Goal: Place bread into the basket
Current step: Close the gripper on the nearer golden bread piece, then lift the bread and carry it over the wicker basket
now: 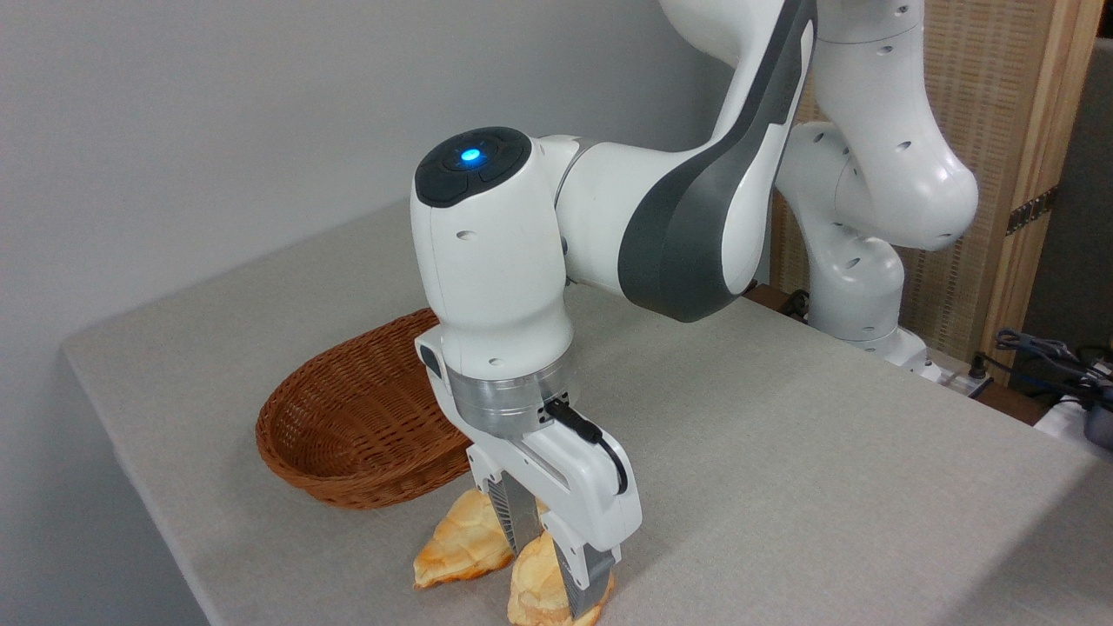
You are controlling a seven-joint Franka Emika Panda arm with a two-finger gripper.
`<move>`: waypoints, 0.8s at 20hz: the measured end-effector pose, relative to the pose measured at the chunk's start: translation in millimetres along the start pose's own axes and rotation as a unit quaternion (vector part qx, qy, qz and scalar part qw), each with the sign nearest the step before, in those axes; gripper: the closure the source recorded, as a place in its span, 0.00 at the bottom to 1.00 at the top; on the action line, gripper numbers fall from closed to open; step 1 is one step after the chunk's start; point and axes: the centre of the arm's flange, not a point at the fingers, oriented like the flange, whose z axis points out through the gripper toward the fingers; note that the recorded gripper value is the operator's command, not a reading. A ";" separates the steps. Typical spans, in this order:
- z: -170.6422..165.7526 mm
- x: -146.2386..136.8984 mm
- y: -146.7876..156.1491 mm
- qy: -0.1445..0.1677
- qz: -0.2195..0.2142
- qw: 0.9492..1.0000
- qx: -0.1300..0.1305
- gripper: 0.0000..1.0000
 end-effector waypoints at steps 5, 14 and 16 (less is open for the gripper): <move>-10.6 -0.1 -0.6 0.008 0.000 1.000 0.009 0.62; -69.9 20.3 20.4 0.061 0.020 0.997 0.038 0.60; -82.9 37.4 36.0 0.082 0.033 0.995 0.036 0.58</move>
